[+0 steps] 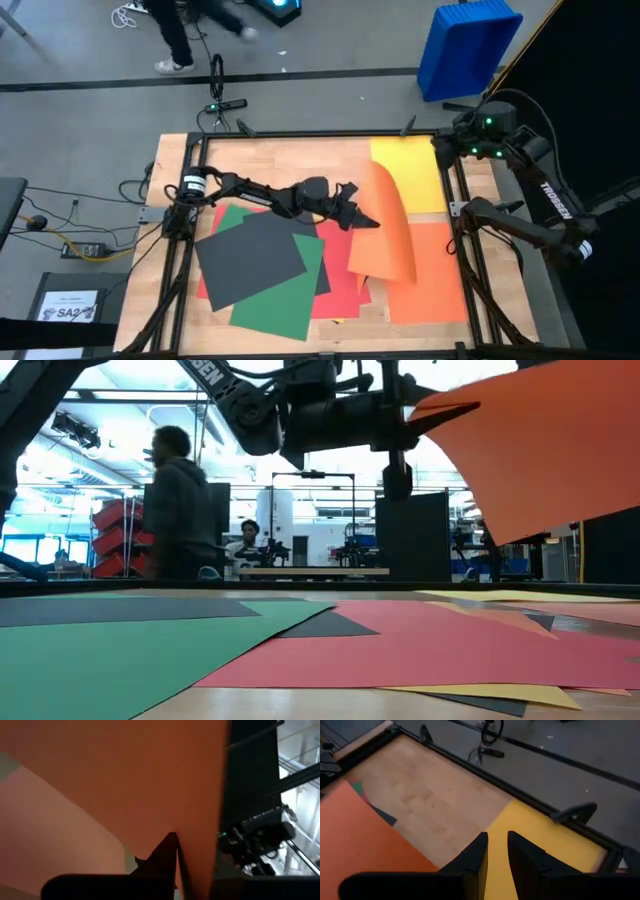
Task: Organize paper
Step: Stack the orange colored paper on top of the orange colored paper
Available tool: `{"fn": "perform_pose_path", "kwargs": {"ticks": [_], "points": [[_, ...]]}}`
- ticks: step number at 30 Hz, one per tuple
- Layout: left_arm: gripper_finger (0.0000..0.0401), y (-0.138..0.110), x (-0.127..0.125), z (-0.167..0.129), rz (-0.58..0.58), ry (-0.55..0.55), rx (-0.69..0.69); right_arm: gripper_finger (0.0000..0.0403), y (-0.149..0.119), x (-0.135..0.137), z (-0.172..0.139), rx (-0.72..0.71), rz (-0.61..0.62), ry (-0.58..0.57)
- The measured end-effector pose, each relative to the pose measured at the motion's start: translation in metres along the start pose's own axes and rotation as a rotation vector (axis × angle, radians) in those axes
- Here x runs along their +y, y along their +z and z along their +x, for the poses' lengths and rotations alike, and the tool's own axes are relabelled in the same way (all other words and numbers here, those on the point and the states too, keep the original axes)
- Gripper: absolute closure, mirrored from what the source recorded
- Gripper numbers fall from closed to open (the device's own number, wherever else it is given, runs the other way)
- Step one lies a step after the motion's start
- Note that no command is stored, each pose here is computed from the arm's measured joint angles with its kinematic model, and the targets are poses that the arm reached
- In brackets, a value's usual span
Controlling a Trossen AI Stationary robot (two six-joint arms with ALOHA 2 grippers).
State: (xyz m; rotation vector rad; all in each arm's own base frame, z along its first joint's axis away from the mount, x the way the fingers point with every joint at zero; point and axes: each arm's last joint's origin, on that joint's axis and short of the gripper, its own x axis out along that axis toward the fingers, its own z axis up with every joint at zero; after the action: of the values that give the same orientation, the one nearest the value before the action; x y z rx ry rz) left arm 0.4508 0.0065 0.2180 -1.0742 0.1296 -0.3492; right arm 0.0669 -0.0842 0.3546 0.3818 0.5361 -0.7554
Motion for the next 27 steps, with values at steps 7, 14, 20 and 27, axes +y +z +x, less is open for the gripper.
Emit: {"fn": "perform_pose_path", "kwargs": {"ticks": [7, 14, 20, 27], "points": [[0.0401, -0.028, -0.001, 0.018, -0.009, 0.037, -0.065, 0.0353, 0.003, 0.004, -0.003, -0.004, -0.038, 0.024], [0.0401, -0.043, -0.013, 0.076, 0.022, -0.059, -0.084, 0.0353, 0.004, 0.006, -0.001, 0.008, -0.062, 0.044], [0.0401, -0.06, 0.009, 0.107, -0.019, -0.026, -0.103, 0.0355, 0.0, 0.008, -0.004, 0.024, -0.092, 0.066], [0.0401, -0.082, 0.028, 0.118, -0.113, 0.011, -0.12, 0.0354, -0.001, 0.009, -0.007, 0.013, -0.141, 0.078]]}}
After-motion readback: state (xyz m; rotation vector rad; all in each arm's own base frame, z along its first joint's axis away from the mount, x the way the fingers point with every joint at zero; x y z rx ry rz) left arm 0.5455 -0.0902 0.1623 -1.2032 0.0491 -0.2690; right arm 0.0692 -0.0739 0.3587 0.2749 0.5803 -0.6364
